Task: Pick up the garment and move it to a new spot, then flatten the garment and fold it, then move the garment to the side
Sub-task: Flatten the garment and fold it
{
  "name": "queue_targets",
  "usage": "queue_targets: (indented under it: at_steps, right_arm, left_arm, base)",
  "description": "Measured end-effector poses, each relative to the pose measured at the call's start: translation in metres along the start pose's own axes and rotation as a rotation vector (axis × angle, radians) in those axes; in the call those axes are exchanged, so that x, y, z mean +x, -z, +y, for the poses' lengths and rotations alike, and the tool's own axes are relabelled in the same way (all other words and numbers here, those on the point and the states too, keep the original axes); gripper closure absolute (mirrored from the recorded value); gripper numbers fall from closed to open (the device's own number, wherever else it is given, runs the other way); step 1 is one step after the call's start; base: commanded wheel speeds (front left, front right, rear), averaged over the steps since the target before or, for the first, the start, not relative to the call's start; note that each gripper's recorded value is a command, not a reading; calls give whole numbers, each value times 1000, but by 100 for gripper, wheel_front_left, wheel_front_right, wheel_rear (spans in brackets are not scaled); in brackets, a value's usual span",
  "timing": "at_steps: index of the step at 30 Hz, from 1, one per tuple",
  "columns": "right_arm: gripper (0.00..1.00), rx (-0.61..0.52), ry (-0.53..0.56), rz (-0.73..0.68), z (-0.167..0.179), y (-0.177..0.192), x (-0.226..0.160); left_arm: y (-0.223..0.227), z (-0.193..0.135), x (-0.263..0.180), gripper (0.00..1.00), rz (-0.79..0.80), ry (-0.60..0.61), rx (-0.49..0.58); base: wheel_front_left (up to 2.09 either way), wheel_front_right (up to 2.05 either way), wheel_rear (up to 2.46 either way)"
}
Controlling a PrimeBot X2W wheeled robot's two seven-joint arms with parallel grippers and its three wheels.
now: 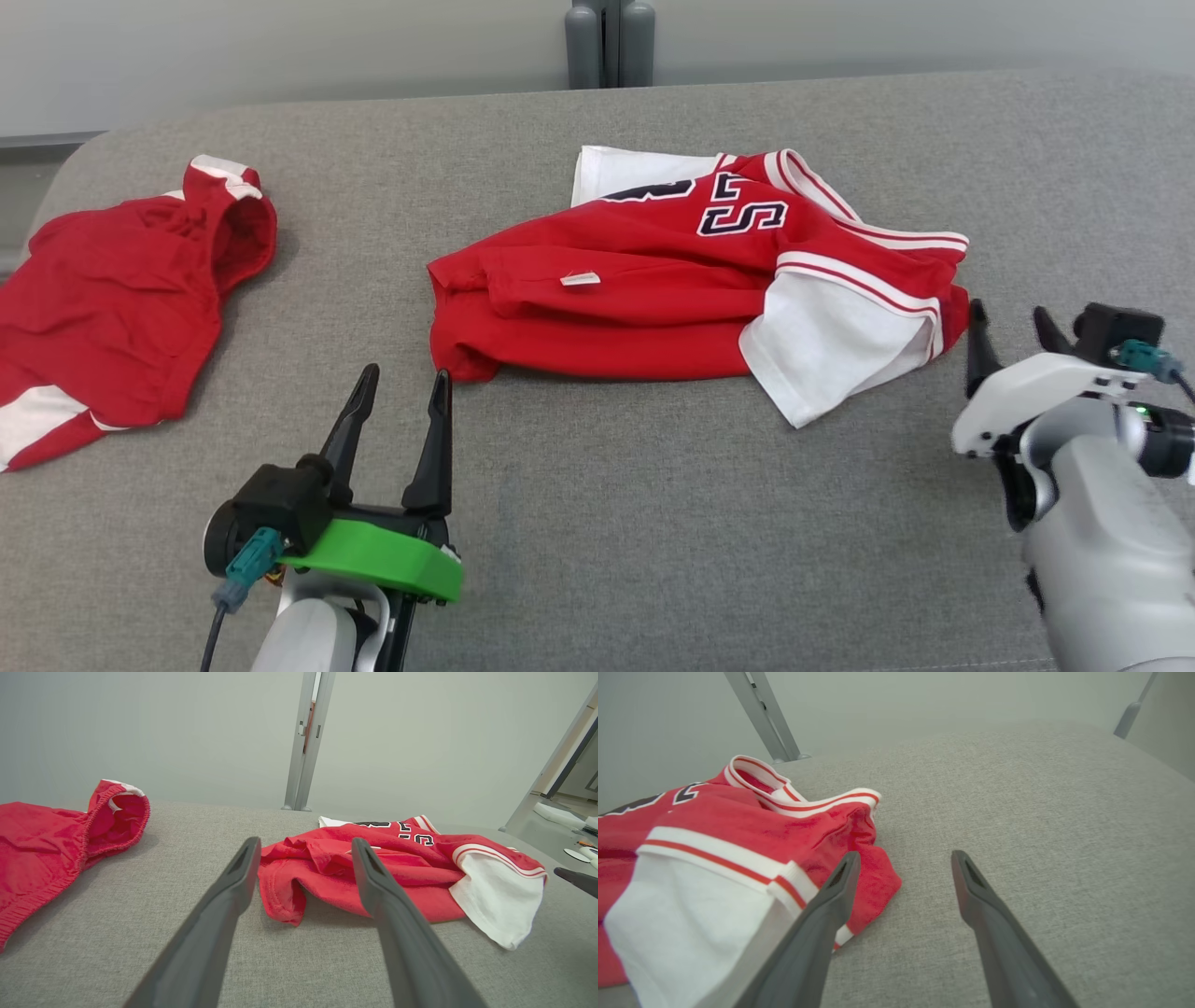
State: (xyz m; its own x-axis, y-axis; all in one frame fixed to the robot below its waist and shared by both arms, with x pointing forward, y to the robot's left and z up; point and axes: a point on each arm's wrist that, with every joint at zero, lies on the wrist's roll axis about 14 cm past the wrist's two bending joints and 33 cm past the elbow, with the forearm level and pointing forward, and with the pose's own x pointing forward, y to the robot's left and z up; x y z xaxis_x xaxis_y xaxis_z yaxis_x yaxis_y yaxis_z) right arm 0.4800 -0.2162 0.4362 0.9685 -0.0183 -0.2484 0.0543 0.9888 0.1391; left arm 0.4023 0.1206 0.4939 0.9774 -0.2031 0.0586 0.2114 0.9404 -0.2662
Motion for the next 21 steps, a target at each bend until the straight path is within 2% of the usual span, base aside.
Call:
queue_targets:
  at_steps: [3, 5, 11, 18, 20, 21]
  right_arm:
    - [0, 33, -60, 1, 33, -2, -3]
    - [0, 35, -79, 13, 42, -6, -3]
    - [0, -17, -43, 157, 33, 4, 0]
    - [0, -21, -62, 222, 46, 6, 12]
    - [61, -12, -63, 241, 47, 10, 14]
    - [100, -14, -65, 242, 48, 10, 15]
  left_arm:
    - [1, -1, -2, 0, 2, 2, -2]
    - [1, -2, -2, 0, 4, 3, -3]
    - [5, 1, -2, 0, 13, -4, -1]
    - [5, 6, -2, 0, 17, -16, 3]
    - [6, 8, -2, 0, 20, -21, 4]
    - [7, 9, -2, 0, 20, -24, 4]
  base:
    - [0, 0, 0]
    - [0, 0, 0]
    - [0, 0, 0]
    - [0, 0, 0]
    - [0, 0, 0]
    - [0, 0, 0]
